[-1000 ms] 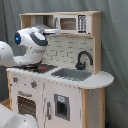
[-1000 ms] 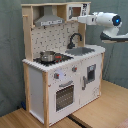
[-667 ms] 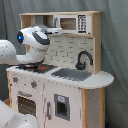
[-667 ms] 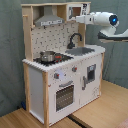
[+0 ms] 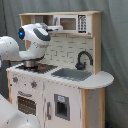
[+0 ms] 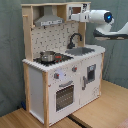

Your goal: Play with the kitchen

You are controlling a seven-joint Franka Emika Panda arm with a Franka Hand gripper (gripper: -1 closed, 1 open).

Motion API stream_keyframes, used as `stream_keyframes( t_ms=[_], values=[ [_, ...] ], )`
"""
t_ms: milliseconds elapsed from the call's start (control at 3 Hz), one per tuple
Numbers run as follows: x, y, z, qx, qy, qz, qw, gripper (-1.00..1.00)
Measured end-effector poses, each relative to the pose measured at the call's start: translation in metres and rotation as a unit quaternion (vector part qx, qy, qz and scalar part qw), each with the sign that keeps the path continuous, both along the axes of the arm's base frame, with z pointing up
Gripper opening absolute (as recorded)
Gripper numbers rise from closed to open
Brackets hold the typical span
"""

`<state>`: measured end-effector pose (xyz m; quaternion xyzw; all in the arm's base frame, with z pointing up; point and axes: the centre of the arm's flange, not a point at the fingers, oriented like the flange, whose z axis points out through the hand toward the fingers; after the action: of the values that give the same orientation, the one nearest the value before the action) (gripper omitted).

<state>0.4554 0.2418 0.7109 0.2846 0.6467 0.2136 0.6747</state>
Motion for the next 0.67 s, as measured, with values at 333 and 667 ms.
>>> stream_keyframes(
  t_ms=[333, 667],
  values=[
    [0.0179, -0.0013, 0.0006, 0.006, 0.007, -0.002, 1.0, 1.0],
    [0.0196, -0.0009, -0.0017, 0.007, 0.009, -0.004, 0.9999, 1.0]
  ],
)
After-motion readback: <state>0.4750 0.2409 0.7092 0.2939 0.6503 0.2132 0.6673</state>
